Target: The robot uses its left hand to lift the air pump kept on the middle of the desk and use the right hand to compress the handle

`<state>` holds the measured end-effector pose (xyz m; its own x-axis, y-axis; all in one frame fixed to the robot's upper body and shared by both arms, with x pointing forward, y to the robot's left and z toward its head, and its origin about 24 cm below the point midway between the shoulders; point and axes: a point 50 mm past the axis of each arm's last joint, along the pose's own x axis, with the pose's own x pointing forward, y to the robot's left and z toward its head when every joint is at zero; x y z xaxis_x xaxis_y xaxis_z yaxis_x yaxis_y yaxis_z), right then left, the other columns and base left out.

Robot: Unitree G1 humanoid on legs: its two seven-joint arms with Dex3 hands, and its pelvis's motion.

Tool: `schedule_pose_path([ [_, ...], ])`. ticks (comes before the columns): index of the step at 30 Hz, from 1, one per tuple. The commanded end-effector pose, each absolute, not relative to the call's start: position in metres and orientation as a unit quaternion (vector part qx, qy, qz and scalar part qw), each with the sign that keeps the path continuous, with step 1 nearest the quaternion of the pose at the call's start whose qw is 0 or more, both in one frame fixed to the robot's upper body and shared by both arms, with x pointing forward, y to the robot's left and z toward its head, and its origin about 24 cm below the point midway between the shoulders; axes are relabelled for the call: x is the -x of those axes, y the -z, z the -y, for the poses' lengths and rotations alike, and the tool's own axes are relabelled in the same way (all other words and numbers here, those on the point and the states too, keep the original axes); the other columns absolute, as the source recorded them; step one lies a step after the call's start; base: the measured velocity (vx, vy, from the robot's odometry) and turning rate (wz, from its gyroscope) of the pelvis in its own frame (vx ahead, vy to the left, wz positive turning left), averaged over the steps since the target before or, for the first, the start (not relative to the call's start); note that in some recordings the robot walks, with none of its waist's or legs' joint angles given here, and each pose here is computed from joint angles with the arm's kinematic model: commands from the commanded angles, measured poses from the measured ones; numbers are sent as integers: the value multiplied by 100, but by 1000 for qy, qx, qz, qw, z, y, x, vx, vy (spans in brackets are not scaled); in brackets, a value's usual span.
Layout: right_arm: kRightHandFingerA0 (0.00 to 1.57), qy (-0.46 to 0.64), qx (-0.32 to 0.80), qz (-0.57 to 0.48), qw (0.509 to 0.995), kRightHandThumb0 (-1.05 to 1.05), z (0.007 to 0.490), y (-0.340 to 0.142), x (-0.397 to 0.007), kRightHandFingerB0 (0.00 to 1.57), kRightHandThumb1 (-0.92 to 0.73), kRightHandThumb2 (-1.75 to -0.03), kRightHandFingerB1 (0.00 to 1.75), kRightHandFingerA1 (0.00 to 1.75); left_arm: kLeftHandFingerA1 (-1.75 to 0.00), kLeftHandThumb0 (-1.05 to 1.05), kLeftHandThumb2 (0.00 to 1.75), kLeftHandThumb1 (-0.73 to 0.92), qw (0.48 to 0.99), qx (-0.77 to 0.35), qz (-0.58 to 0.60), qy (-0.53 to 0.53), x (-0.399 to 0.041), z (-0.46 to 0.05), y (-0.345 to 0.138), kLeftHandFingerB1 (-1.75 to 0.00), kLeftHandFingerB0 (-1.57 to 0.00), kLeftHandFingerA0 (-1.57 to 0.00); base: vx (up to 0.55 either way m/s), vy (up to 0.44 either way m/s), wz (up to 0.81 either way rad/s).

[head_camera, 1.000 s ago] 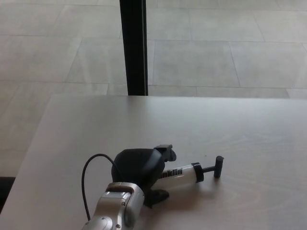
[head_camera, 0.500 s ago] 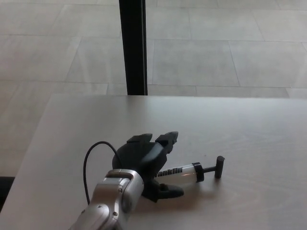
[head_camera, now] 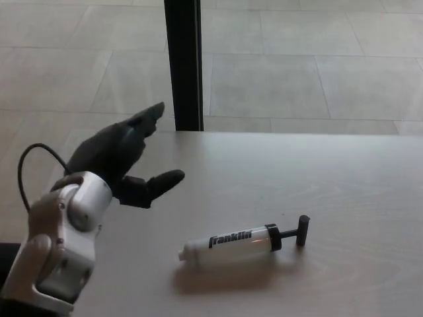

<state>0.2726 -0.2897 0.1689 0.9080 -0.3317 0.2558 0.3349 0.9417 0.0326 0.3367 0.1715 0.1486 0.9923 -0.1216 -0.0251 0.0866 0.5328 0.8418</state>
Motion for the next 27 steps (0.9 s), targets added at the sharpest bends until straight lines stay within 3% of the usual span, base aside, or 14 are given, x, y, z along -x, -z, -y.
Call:
schedule_pose_path([
  [1,20,272,22,88,958,-79,371,-164,-226,32,-92,-71,39,56,-34,-88,65,80,976,-86,134,-149,-246,-389,-211,-27,-8,0,0,0,0],
  [2,19,282,28,85,955,-83,378,-163,-221,30,-92,-74,39,60,-16,-94,104,62,974,-68,125,-175,-231,-406,-206,-26,-12,-4,0,0,0],
  [8,24,352,52,52,933,-83,413,-152,-186,35,-92,-77,38,59,-23,-96,105,65,963,-10,68,-261,-161,-468,-165,-25,-6,-4,0,0,0],
  [9,27,385,54,41,920,-85,426,-146,-170,28,-79,-118,49,65,-28,-89,104,62,948,18,42,-314,-133,-483,-146,-23,-4,-4,0,0,0],
  [10,27,401,53,37,914,-83,432,-142,-163,29,-80,-119,50,65,-25,-90,102,61,940,43,38,-336,-120,-489,-136,-23,-4,-4,0,0,0],
  [12,27,410,57,33,910,-83,436,-140,-158,29,-80,-119,50,65,-25,-90,102,61,935,64,35,-348,-112,-492,-128,-23,-4,-4,0,0,0],
  [13,25,429,48,22,902,-80,444,-133,-147,31,-92,-70,39,75,-24,-91,102,60,921,79,11,-381,-89,-498,-109,-21,-5,-5,0,0,0],
  [14,25,434,45,18,899,-80,447,-130,-144,31,-92,-70,39,75,-24,-91,102,60,918,84,8,-388,-82,-499,-104,-21,-5,-5,0,0,0],
  [15,32,439,33,19,898,-81,450,-125,-140,22,-77,-117,50,76,-27,-91,103,61,911,92,3,-403,-75,-500,-97,-22,-3,-4,0,0,0],
  [16,31,449,33,8,893,-80,453,-120,-135,22,-79,-118,51,74,-31,-89,103,62,905,104,1,-413,-69,-499,-89,-21,-7,-4,0,0,0],
  [17,31,462,35,-6,886,-80,457,-114,-130,22,-79,-118,51,74,-31,-89,103,62,896,119,-1,-427,-61,-497,-78,-21,-7,-4,0,0,0],
  [18,24,467,33,-8,884,-81,458,-112,-129,31,-92,-70,41,79,-34,-90,102,61,893,127,-1,-433,-58,-497,-74,-23,-8,-3,0,0,0],
  [23,36,534,-23,-47,844,-82,465,-75,-112,30,-92,-73,37,75,-37,-99,104,61,800,244,-60,-545,-18,-478,-4,-21,-5,-5,0,0,0],
  [27,33,542,-35,-69,837,-78,467,-60,-97,25,-92,-75,34,66,-33,-96,103,58,783,235,-120,-563,-4,-472,10,-17,-11,-2,0,0,0],
])
